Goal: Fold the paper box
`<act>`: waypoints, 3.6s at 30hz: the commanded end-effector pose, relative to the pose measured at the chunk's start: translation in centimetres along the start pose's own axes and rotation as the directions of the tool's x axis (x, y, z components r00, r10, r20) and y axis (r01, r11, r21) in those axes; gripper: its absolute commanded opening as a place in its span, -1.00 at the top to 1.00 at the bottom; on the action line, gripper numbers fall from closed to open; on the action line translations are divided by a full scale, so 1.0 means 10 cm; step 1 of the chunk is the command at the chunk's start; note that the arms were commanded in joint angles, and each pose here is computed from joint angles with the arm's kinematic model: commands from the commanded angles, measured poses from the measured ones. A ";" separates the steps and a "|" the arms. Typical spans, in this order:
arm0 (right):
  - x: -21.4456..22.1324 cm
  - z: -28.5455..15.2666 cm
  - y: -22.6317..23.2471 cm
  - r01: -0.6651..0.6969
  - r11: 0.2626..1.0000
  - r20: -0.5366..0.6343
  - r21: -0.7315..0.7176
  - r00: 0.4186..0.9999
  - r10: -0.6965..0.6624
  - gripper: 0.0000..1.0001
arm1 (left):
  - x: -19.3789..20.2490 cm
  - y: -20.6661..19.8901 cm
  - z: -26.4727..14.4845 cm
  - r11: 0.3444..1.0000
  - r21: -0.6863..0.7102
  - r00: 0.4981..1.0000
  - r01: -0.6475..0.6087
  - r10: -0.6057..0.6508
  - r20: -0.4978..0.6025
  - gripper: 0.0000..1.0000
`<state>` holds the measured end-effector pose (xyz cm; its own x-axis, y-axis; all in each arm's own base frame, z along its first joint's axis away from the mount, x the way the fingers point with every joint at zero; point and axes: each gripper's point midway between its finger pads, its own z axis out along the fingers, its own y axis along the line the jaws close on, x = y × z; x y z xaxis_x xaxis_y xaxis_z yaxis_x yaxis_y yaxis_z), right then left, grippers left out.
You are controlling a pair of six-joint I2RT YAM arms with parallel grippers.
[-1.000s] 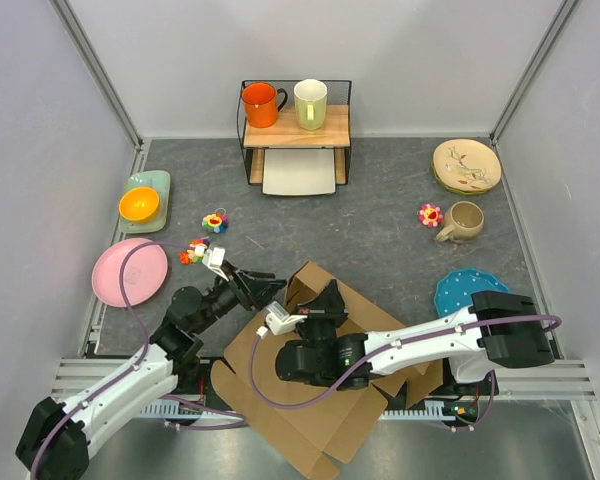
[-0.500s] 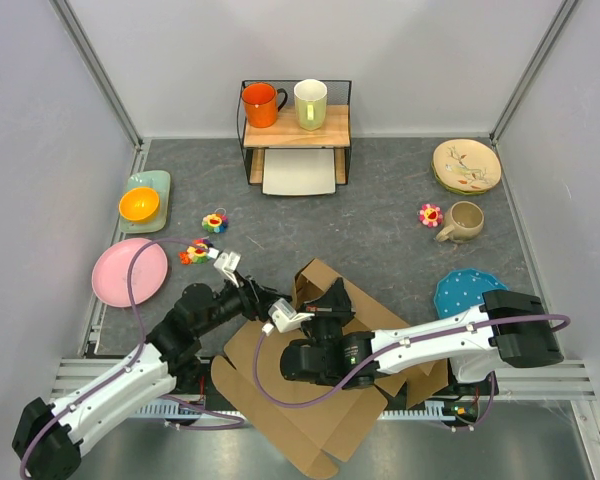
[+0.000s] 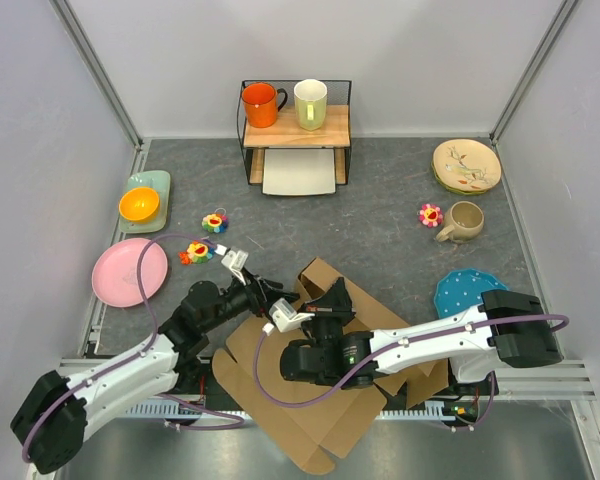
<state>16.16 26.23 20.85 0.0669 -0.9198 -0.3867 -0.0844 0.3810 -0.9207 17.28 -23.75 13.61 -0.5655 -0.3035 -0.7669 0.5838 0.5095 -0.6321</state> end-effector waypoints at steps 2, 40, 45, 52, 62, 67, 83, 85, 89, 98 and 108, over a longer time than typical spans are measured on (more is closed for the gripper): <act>-0.05 -0.07 0.26 -0.018 0.995 0.034 -0.094 0.999 0.022 1.00 | -0.32 -0.23 0.15 0.985 0.096 0.986 -0.144 0.134 0.101 -0.73; -0.04 -0.10 0.35 -0.089 0.975 0.024 -0.203 0.995 0.096 1.00 | -0.45 -0.53 0.75 0.866 0.290 0.914 -0.406 0.384 0.131 0.60; -0.02 -0.09 0.36 -0.094 0.973 0.019 -0.211 0.995 0.100 1.00 | -0.44 -0.50 0.76 0.864 0.277 0.907 -0.421 0.401 0.128 0.56; 0.00 -0.06 0.39 -0.107 0.968 0.003 -0.225 0.994 0.110 1.00 | -0.46 -0.50 0.85 0.865 0.278 0.908 -0.418 0.399 0.125 -0.19; -0.09 -0.04 0.31 -0.152 0.964 -0.008 -0.217 0.988 0.154 1.00 | -0.41 -0.40 0.97 0.889 0.243 0.921 -0.389 0.379 0.088 0.96; -0.17 -0.06 0.13 -0.211 0.957 -0.021 -0.200 0.977 0.211 0.51 | -0.44 -0.37 0.92 0.886 0.214 0.911 -0.412 0.407 0.070 0.96; -0.74 -0.37 -0.63 -0.432 0.852 0.054 -0.296 0.883 0.467 -0.96 | -0.55 -0.26 0.78 0.890 0.090 0.893 -0.447 0.450 -0.019 0.97; -0.77 -0.41 -0.71 -0.484 0.819 0.052 -0.308 0.851 0.523 -0.96 | -0.57 -0.22 0.76 0.890 0.069 0.890 -0.452 0.454 -0.033 0.97; -0.76 -0.41 -1.00 -0.648 0.707 0.023 -0.284 0.733 0.680 -0.96 | -0.61 -0.17 0.71 0.895 0.015 0.893 -0.445 0.445 -0.067 0.96; -0.50 -0.10 -1.27 -0.869 0.445 -0.092 -0.216 0.471 0.877 -0.96 | -0.67 0.05 0.37 0.913 -0.189 0.932 -0.361 0.346 -0.109 0.96; -0.49 0.17 -0.81 -0.757 0.603 -0.085 -0.250 0.638 0.765 -0.96 | -0.65 0.06 0.24 0.894 -0.184 0.913 -0.408 0.393 -0.114 0.97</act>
<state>17.96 26.04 29.99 -0.1372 -0.3091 -0.9411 -0.3035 0.9175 -0.2571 23.37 -24.25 20.57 -0.2893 -0.0512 -0.9559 0.6678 0.7046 -0.2399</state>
